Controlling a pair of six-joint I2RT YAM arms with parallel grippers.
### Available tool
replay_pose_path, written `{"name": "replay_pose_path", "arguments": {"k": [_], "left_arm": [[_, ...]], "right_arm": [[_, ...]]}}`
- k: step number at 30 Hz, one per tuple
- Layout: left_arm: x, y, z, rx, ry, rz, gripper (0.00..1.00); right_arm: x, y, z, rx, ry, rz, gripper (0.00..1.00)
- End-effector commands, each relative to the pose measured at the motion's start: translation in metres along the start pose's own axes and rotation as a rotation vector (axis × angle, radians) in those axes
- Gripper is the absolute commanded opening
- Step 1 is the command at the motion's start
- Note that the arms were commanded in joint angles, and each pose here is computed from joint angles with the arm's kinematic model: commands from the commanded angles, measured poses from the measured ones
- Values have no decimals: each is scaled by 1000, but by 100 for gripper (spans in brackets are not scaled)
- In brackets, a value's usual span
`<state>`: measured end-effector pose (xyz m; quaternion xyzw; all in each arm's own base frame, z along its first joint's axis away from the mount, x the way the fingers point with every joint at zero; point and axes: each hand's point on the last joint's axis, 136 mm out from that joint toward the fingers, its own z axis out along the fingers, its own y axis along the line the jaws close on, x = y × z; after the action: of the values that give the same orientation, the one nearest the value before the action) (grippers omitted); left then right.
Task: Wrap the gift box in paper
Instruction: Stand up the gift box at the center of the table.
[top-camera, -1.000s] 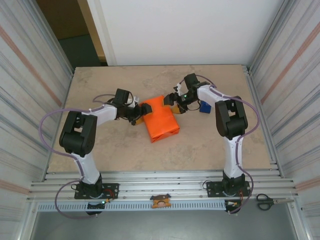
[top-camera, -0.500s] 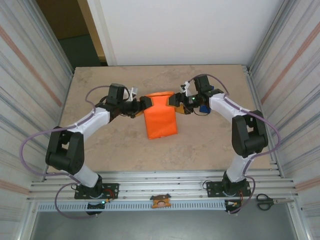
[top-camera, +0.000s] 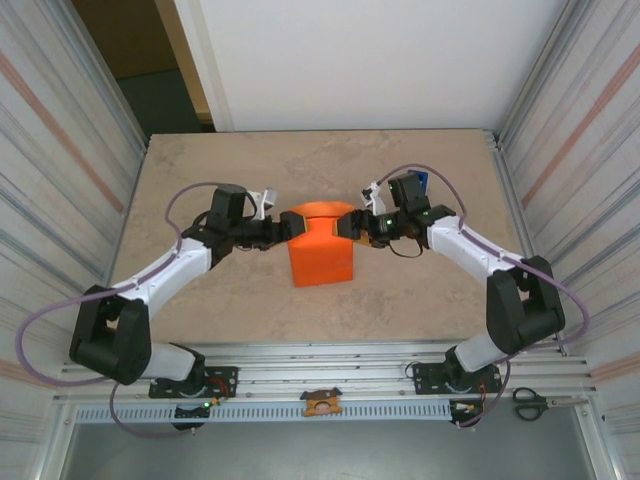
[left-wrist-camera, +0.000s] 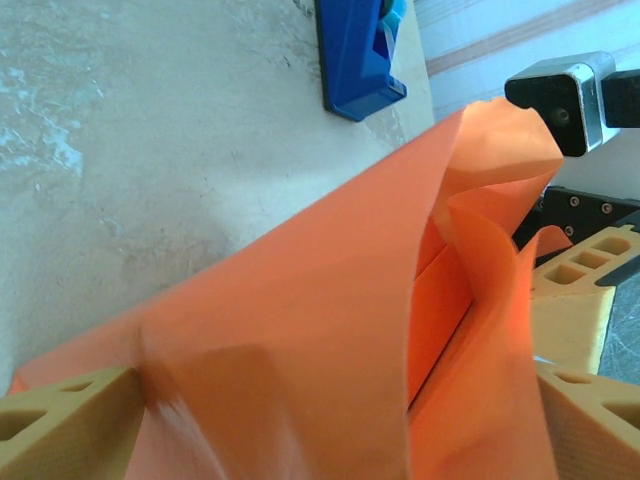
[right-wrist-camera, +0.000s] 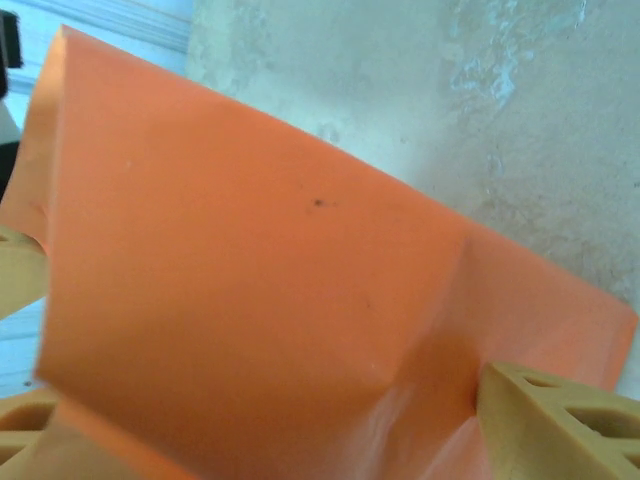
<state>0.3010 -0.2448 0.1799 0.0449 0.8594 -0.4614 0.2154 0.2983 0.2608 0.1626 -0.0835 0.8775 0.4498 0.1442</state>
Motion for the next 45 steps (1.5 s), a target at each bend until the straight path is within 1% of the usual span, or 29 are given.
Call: {"name": "replay_pose_path", "arguments": {"k": [1,5,10,12,15,17,21,25,28,33,35,39,45], "left_arm": [[18,-5,-4,-21,7,91,93],[28,-2,-4,-60,-2,140,94],[26,-5,-7,-117,-51,205,95],[24,-10,-10,-125,-69,233,96],[26,-10,-11,-171,-82,270,97],[26,-8,-11,-191,-84,281,97],[25,-8,-11,-196,-94,280,98],[26,-12,-13,-183,-90,292,97],[27,-10,-12,-187,-88,302,97],[29,-7,-10,-191,-80,305,96],[29,-5,-9,-193,-79,304,95],[30,-5,-7,-191,-70,301,94],[30,-4,-6,-186,-75,299,93]], "right_arm": [[9,2,-6,56,-48,-91,81],[12,2,-8,98,-98,-143,82],[13,-6,-10,178,-138,-176,81],[15,-8,-9,199,-142,-180,78],[16,-12,-6,229,-145,-185,74],[16,-11,-6,232,-149,-185,74],[11,-1,-11,218,-168,-192,80],[7,13,-15,169,-185,-225,82],[6,16,-16,159,-194,-248,83],[2,12,-19,179,-245,-303,86],[-1,11,-21,198,-284,-346,89],[-8,12,-24,220,-356,-417,92],[-14,22,-19,211,-390,-503,93]]}}
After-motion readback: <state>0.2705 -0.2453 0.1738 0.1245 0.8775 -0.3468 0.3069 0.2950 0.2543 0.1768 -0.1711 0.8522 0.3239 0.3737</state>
